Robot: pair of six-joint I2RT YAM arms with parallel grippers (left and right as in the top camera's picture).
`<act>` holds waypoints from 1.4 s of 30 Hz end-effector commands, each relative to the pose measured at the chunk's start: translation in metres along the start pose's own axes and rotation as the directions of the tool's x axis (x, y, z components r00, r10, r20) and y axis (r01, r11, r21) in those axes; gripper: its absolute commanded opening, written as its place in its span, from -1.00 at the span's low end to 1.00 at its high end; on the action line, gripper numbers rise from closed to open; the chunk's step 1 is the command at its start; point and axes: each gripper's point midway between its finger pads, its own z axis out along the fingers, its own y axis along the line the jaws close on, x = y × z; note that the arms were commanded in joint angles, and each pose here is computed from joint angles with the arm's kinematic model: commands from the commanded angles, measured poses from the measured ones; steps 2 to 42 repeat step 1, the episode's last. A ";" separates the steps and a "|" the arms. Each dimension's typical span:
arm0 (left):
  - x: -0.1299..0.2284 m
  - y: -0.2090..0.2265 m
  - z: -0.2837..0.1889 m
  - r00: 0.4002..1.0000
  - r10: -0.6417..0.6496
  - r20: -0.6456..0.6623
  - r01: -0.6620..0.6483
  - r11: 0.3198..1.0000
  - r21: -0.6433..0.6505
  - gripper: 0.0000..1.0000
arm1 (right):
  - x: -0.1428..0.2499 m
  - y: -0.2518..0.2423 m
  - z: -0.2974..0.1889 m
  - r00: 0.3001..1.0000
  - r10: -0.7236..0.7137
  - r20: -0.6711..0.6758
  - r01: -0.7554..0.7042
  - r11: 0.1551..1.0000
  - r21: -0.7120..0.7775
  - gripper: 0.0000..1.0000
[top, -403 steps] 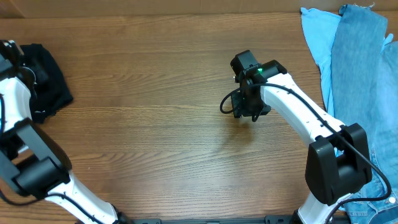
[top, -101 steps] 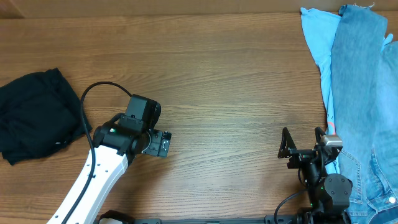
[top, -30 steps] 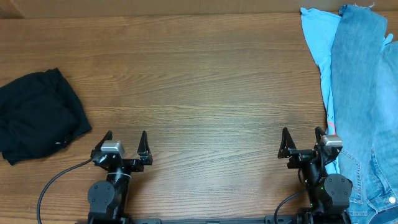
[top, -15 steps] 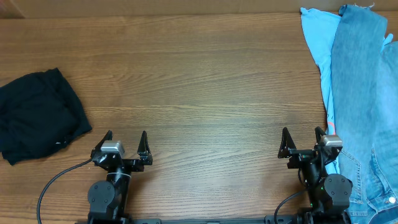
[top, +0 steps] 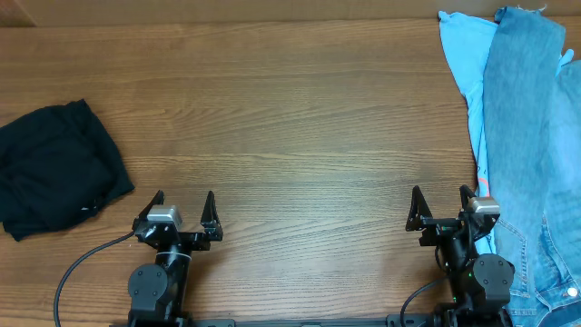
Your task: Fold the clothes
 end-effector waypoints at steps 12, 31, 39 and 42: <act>-0.002 0.004 0.000 1.000 -0.003 0.012 0.003 1.000 -0.018 1.00 | -0.002 0.002 0.000 1.000 -0.005 0.013 0.006 1.000 -0.006 1.00; -0.002 0.004 0.000 1.000 -0.003 0.012 0.003 1.000 -0.018 1.00 | -0.002 0.002 0.000 1.000 -0.005 0.013 0.006 1.000 -0.006 1.00; -0.002 0.004 0.000 1.000 -0.003 0.012 0.003 1.000 -0.018 1.00 | -0.002 0.002 0.000 1.000 -0.005 0.013 0.006 1.000 -0.006 1.00; -0.002 0.004 0.000 1.000 -0.003 0.012 0.003 1.000 -0.018 1.00 | -0.002 0.002 0.000 1.000 -0.005 0.013 0.006 1.000 -0.006 1.00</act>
